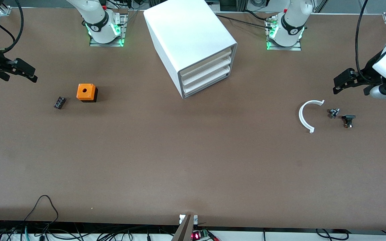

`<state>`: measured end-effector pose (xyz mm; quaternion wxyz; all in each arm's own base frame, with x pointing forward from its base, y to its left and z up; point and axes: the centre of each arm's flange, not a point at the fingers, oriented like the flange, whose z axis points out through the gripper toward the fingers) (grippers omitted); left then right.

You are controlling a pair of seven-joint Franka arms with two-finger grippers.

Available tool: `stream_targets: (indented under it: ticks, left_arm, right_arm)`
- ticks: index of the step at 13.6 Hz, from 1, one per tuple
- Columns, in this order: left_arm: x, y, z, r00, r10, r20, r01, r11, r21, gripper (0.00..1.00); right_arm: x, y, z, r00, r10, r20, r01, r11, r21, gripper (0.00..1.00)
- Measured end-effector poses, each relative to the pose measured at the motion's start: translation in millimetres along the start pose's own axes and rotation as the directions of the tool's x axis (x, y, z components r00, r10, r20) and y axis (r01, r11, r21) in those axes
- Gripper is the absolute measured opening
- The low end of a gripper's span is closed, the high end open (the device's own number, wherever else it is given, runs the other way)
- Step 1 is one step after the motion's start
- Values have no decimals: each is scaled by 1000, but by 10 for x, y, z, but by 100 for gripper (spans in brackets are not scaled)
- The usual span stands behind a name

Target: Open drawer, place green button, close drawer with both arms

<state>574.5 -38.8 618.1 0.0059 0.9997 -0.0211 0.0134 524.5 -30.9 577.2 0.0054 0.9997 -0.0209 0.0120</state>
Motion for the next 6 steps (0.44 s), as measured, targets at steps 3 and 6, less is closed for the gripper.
stream_targets:
  ticks: [3, 6]
  left_arm:
    - [0, 0, 0, 1000, 19, 0, -19, 1000, 0, 100]
    - [0, 0, 0, 1000, 23, 0, -23, 1000, 0, 100]
  right_arm:
    - [2, 0, -2, 1000, 0, -1, 0, 1000, 0, 100]
    - [4, 1, -16, 1000, 0, -3, 0, 1000, 0, 100]
